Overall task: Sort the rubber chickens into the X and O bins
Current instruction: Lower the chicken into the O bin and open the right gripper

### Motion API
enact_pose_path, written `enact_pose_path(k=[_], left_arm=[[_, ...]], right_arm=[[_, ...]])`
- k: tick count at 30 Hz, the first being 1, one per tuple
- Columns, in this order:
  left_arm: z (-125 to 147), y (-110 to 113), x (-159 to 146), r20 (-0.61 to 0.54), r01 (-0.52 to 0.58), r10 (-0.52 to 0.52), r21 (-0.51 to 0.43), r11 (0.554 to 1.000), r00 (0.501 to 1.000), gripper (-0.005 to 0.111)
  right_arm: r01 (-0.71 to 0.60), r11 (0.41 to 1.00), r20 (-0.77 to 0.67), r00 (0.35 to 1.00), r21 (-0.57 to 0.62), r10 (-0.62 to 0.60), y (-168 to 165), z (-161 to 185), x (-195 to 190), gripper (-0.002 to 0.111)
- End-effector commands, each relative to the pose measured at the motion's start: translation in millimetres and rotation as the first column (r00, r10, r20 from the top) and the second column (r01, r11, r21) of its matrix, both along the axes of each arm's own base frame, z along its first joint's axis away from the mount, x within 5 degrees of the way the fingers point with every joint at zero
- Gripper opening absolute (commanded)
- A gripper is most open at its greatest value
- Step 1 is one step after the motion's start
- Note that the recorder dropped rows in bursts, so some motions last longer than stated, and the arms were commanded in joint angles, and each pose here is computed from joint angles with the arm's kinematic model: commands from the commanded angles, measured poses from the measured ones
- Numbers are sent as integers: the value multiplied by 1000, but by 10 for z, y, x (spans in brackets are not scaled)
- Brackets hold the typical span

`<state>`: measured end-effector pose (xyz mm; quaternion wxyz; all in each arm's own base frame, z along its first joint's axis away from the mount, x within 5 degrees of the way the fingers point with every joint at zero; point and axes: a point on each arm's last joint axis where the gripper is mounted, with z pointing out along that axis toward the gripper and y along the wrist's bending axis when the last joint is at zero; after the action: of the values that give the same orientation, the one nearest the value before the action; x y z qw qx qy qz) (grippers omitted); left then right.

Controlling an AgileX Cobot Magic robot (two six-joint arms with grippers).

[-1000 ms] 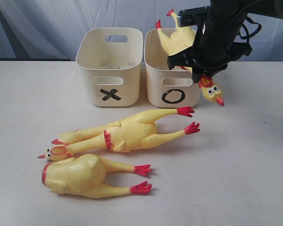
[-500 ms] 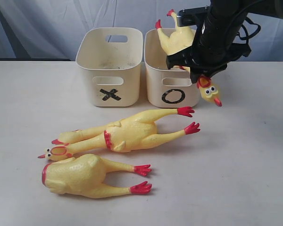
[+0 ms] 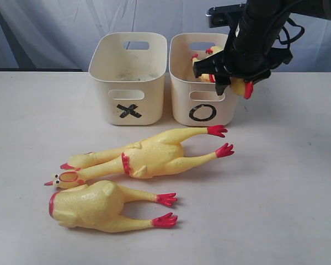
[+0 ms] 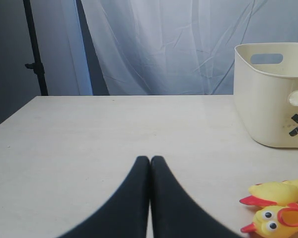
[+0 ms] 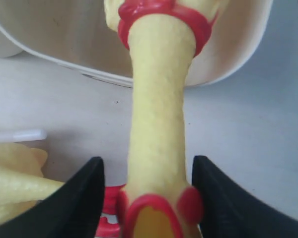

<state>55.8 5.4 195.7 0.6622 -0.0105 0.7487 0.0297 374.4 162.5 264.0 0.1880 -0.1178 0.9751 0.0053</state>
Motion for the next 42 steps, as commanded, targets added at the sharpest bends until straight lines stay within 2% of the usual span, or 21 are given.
enact_pose_path(k=[1, 7, 9, 20, 28, 36, 42], left_arm=[[-12, 1, -1, 2, -1, 1, 0, 1000, 1000, 0], [-12, 1, -1, 2, -1, 1, 0, 1000, 1000, 0], [-12, 1, -1, 2, -1, 1, 0, 1000, 1000, 0], [-12, 1, -1, 2, -1, 1, 0, 1000, 1000, 0], [-12, 1, -1, 2, -1, 1, 0, 1000, 1000, 0], [-12, 1, -1, 2, -1, 1, 0, 1000, 1000, 0], [-12, 1, -1, 2, -1, 1, 0, 1000, 1000, 0]], right_arm=[[1, 1000, 33, 999, 18, -1, -10, 78, 2, 54], [2, 1000, 47, 999, 24, -3, -16, 158, -10, 73], [3, 1000, 51, 999, 23, -4, -16, 196, -5, 75], [16, 999, 82, 996, 47, -20, -9, 599, 8, 75], [4, 998, 67, 998, 63, -8, -1, 752, -29, 75], [-55, 976, 60, 997, 213, 43, 129, 924, -80, 75], [-83, 970, 41, 996, 229, 76, 144, 949, -125, 75]])
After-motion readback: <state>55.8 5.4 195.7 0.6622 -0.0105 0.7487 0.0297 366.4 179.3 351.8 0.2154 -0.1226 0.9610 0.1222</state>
